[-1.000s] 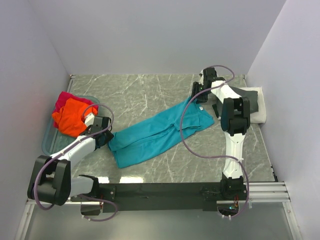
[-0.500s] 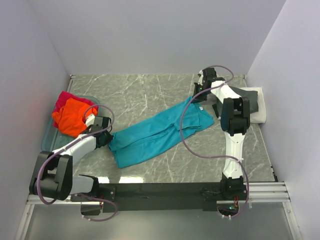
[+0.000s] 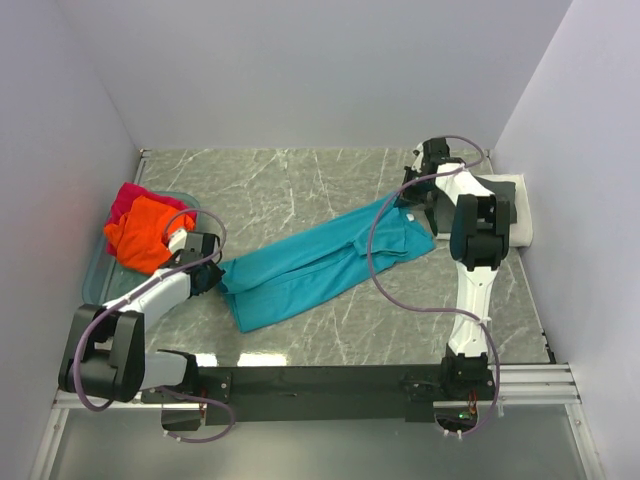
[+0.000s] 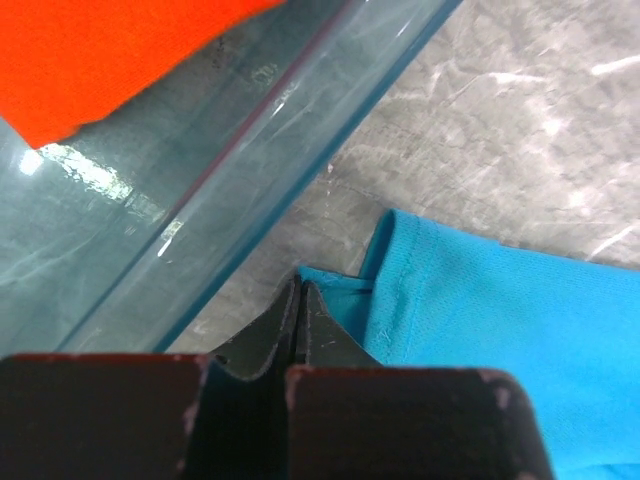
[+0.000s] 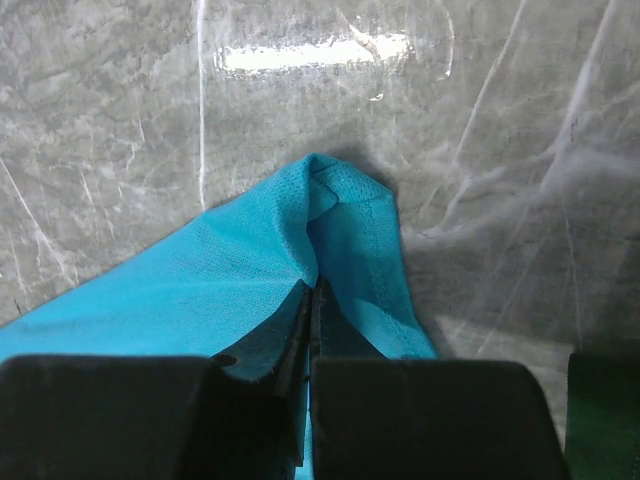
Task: Fold and stack the t-shirts
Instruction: Fold the tshirt
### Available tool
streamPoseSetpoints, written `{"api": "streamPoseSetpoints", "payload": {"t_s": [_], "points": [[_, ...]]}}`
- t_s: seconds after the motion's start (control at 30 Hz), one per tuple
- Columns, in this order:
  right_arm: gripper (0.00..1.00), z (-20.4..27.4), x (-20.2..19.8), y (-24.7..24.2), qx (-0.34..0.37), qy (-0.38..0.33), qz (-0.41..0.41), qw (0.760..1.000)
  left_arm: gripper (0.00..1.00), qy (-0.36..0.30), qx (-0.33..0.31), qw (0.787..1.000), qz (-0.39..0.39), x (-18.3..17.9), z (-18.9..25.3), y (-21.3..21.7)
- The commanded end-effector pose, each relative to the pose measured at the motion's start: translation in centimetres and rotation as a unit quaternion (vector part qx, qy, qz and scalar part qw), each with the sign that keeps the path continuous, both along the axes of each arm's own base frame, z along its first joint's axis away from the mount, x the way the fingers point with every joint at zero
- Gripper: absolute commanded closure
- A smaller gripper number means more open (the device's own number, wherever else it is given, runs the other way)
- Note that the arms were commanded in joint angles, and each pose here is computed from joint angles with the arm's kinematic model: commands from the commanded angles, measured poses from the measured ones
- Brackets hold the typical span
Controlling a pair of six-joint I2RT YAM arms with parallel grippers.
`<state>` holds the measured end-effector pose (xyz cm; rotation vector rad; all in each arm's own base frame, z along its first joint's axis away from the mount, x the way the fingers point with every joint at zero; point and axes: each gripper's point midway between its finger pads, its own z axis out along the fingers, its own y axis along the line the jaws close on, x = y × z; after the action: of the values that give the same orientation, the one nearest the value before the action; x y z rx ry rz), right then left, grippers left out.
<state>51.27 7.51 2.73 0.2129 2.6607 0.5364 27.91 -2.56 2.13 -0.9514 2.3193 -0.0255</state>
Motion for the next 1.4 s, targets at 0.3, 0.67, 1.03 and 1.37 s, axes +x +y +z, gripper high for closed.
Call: {"api": "streamPoseSetpoints", "payload": {"t_s": [0.3, 0.67, 1.03, 1.37], "points": [[1.00, 0.8, 0.6, 0.6, 0.017, -0.016, 0.007, 1.000, 0.66, -0.070, -0.037, 0.997, -0.008, 2.3, 3.5, -1.2], [1.00, 0.9, 0.3, 0.6, 0.017, -0.014, 0.013, 1.000, 0.66, -0.059, -0.038, 0.998, 0.001, 3.2, 2.4, -1.3], [1.00, 0.7, 0.2, 0.7, 0.018, -0.009, 0.018, 1.000, 0.59, -0.057, -0.060, 0.996, -0.014, 3.6, 1.8, -2.2], [1.00, 0.7, 0.0, 0.7, 0.019, -0.007, 0.020, 1.000, 0.75, -0.059, -0.059, 0.996, -0.018, 4.2, 1.6, -2.3]]}}
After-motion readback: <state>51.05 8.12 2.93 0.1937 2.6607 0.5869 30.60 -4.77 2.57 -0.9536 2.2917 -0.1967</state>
